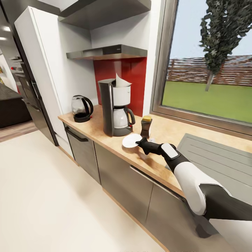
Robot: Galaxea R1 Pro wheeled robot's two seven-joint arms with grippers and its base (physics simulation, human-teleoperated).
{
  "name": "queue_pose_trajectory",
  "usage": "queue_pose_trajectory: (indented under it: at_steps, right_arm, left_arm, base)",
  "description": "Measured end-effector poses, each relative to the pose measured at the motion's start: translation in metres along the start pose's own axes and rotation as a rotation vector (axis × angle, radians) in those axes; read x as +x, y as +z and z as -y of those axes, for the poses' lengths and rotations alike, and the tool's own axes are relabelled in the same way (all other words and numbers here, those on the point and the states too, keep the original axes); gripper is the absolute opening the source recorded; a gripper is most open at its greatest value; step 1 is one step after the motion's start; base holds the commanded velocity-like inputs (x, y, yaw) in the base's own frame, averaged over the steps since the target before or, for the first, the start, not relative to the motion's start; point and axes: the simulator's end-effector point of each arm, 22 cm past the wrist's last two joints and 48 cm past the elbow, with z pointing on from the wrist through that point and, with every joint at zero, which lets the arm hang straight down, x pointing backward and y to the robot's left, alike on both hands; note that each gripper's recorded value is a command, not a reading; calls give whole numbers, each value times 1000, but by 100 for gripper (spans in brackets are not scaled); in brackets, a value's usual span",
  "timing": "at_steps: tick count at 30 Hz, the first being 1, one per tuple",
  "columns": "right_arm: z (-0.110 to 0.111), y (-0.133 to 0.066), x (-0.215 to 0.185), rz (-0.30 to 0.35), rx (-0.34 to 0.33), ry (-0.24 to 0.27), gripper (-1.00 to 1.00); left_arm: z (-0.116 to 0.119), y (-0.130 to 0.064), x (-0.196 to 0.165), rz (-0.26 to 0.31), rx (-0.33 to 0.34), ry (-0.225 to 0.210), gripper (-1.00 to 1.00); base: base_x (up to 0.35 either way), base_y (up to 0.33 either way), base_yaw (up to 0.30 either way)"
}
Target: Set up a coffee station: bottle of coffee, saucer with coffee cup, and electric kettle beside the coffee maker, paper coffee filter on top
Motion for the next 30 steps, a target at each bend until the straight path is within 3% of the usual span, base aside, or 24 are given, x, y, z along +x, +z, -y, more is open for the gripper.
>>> queue_pose_trajectory:
  at_steps: [30]
  right_arm:
    - [19,9,3,-11,19,18,-100]
  left_arm:
    - [-7,-1,5,-10,-16,-20,100]
  base:
    - [27,15,0]
